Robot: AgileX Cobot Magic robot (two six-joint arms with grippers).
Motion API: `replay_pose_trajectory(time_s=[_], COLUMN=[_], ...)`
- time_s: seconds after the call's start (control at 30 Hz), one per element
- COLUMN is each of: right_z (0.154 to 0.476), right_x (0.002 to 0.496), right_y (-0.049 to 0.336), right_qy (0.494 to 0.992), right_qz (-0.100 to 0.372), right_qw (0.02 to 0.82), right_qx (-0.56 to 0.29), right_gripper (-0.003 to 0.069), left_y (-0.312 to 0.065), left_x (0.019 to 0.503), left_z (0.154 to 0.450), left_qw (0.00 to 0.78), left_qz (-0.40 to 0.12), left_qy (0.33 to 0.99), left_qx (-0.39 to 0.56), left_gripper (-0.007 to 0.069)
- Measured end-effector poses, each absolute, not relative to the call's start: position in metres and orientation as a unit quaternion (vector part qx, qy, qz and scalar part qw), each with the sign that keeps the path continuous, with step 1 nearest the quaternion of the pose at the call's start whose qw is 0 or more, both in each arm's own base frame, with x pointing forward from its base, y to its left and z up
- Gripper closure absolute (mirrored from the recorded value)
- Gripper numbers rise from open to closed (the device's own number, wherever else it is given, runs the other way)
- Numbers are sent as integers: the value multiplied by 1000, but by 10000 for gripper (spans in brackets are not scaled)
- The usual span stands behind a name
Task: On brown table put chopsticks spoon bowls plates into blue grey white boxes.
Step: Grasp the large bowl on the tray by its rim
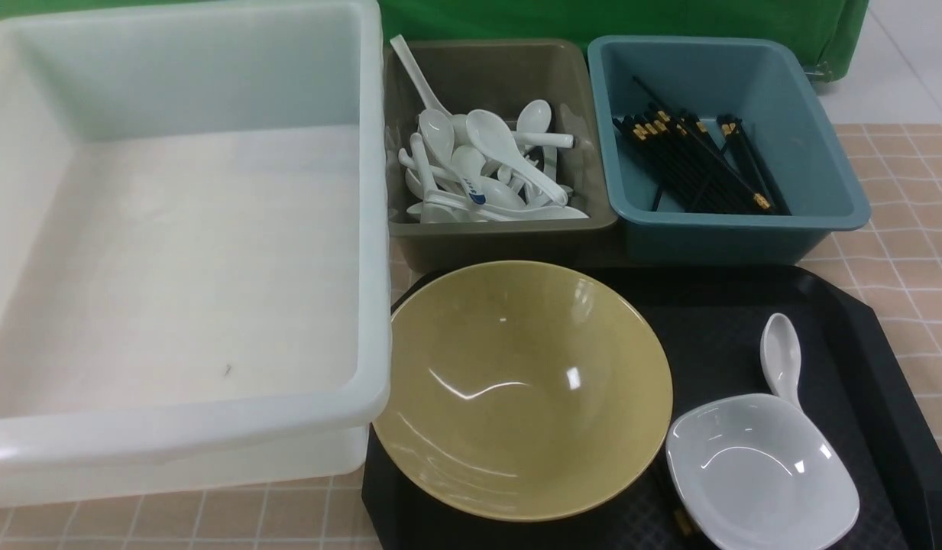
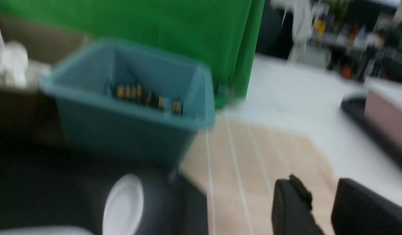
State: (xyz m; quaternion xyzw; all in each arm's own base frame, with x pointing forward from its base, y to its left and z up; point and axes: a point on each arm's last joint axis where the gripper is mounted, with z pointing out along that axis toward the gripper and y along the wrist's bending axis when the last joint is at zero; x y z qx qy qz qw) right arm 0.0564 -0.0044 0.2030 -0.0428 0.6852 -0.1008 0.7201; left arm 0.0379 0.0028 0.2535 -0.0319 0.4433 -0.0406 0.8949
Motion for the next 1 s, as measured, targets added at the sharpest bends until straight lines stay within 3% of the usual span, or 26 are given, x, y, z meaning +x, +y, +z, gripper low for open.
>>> replay_pose_trajectory(time_s=[0.03, 0.17, 0.27, 0.37, 0.43, 0.5, 0.63, 0.73, 0.83, 1.0], right_z=[204, 223, 235, 243, 253, 259, 293, 337, 359, 359], right_x=[56, 53, 49, 45, 39, 39, 43, 50, 65, 89], right_y=[-4, -1, 1, 3, 4, 5, 4, 2, -2, -9], right_qy=[680, 605, 544, 499, 444, 437, 448, 471, 538, 675], right_qz=[-101, -82, 4, 43, 71, 75, 74, 71, 52, -18], right_qw=[725, 792, 839, 865, 893, 896, 890, 879, 839, 736], right_qx=[-43, -27, 13, 25, 23, 22, 29, 40, 55, 49], right_gripper=[422, 422, 422, 422, 422, 422, 444, 520, 601, 622], left_y=[3, 5, 5, 5, 4, 2, -2, -4, -4, -6], left_x=[38, 22, 14, 14, 12, 15, 42, 75, 93, 117], left_z=[254, 270, 275, 283, 313, 332, 353, 341, 333, 333], left_qw=[895, 938, 950, 946, 936, 926, 878, 821, 792, 771], left_qz=[-43, -104, -137, -143, -140, -132, -114, -107, -111, -128], left_qy=[443, 326, 274, 285, 316, 349, 462, 559, 597, 620], left_qx=[-33, -58, -65, -67, -62, -52, -40, -47, -56, -68], left_gripper=[621, 621, 621, 621, 621, 621, 621, 621, 621, 621])
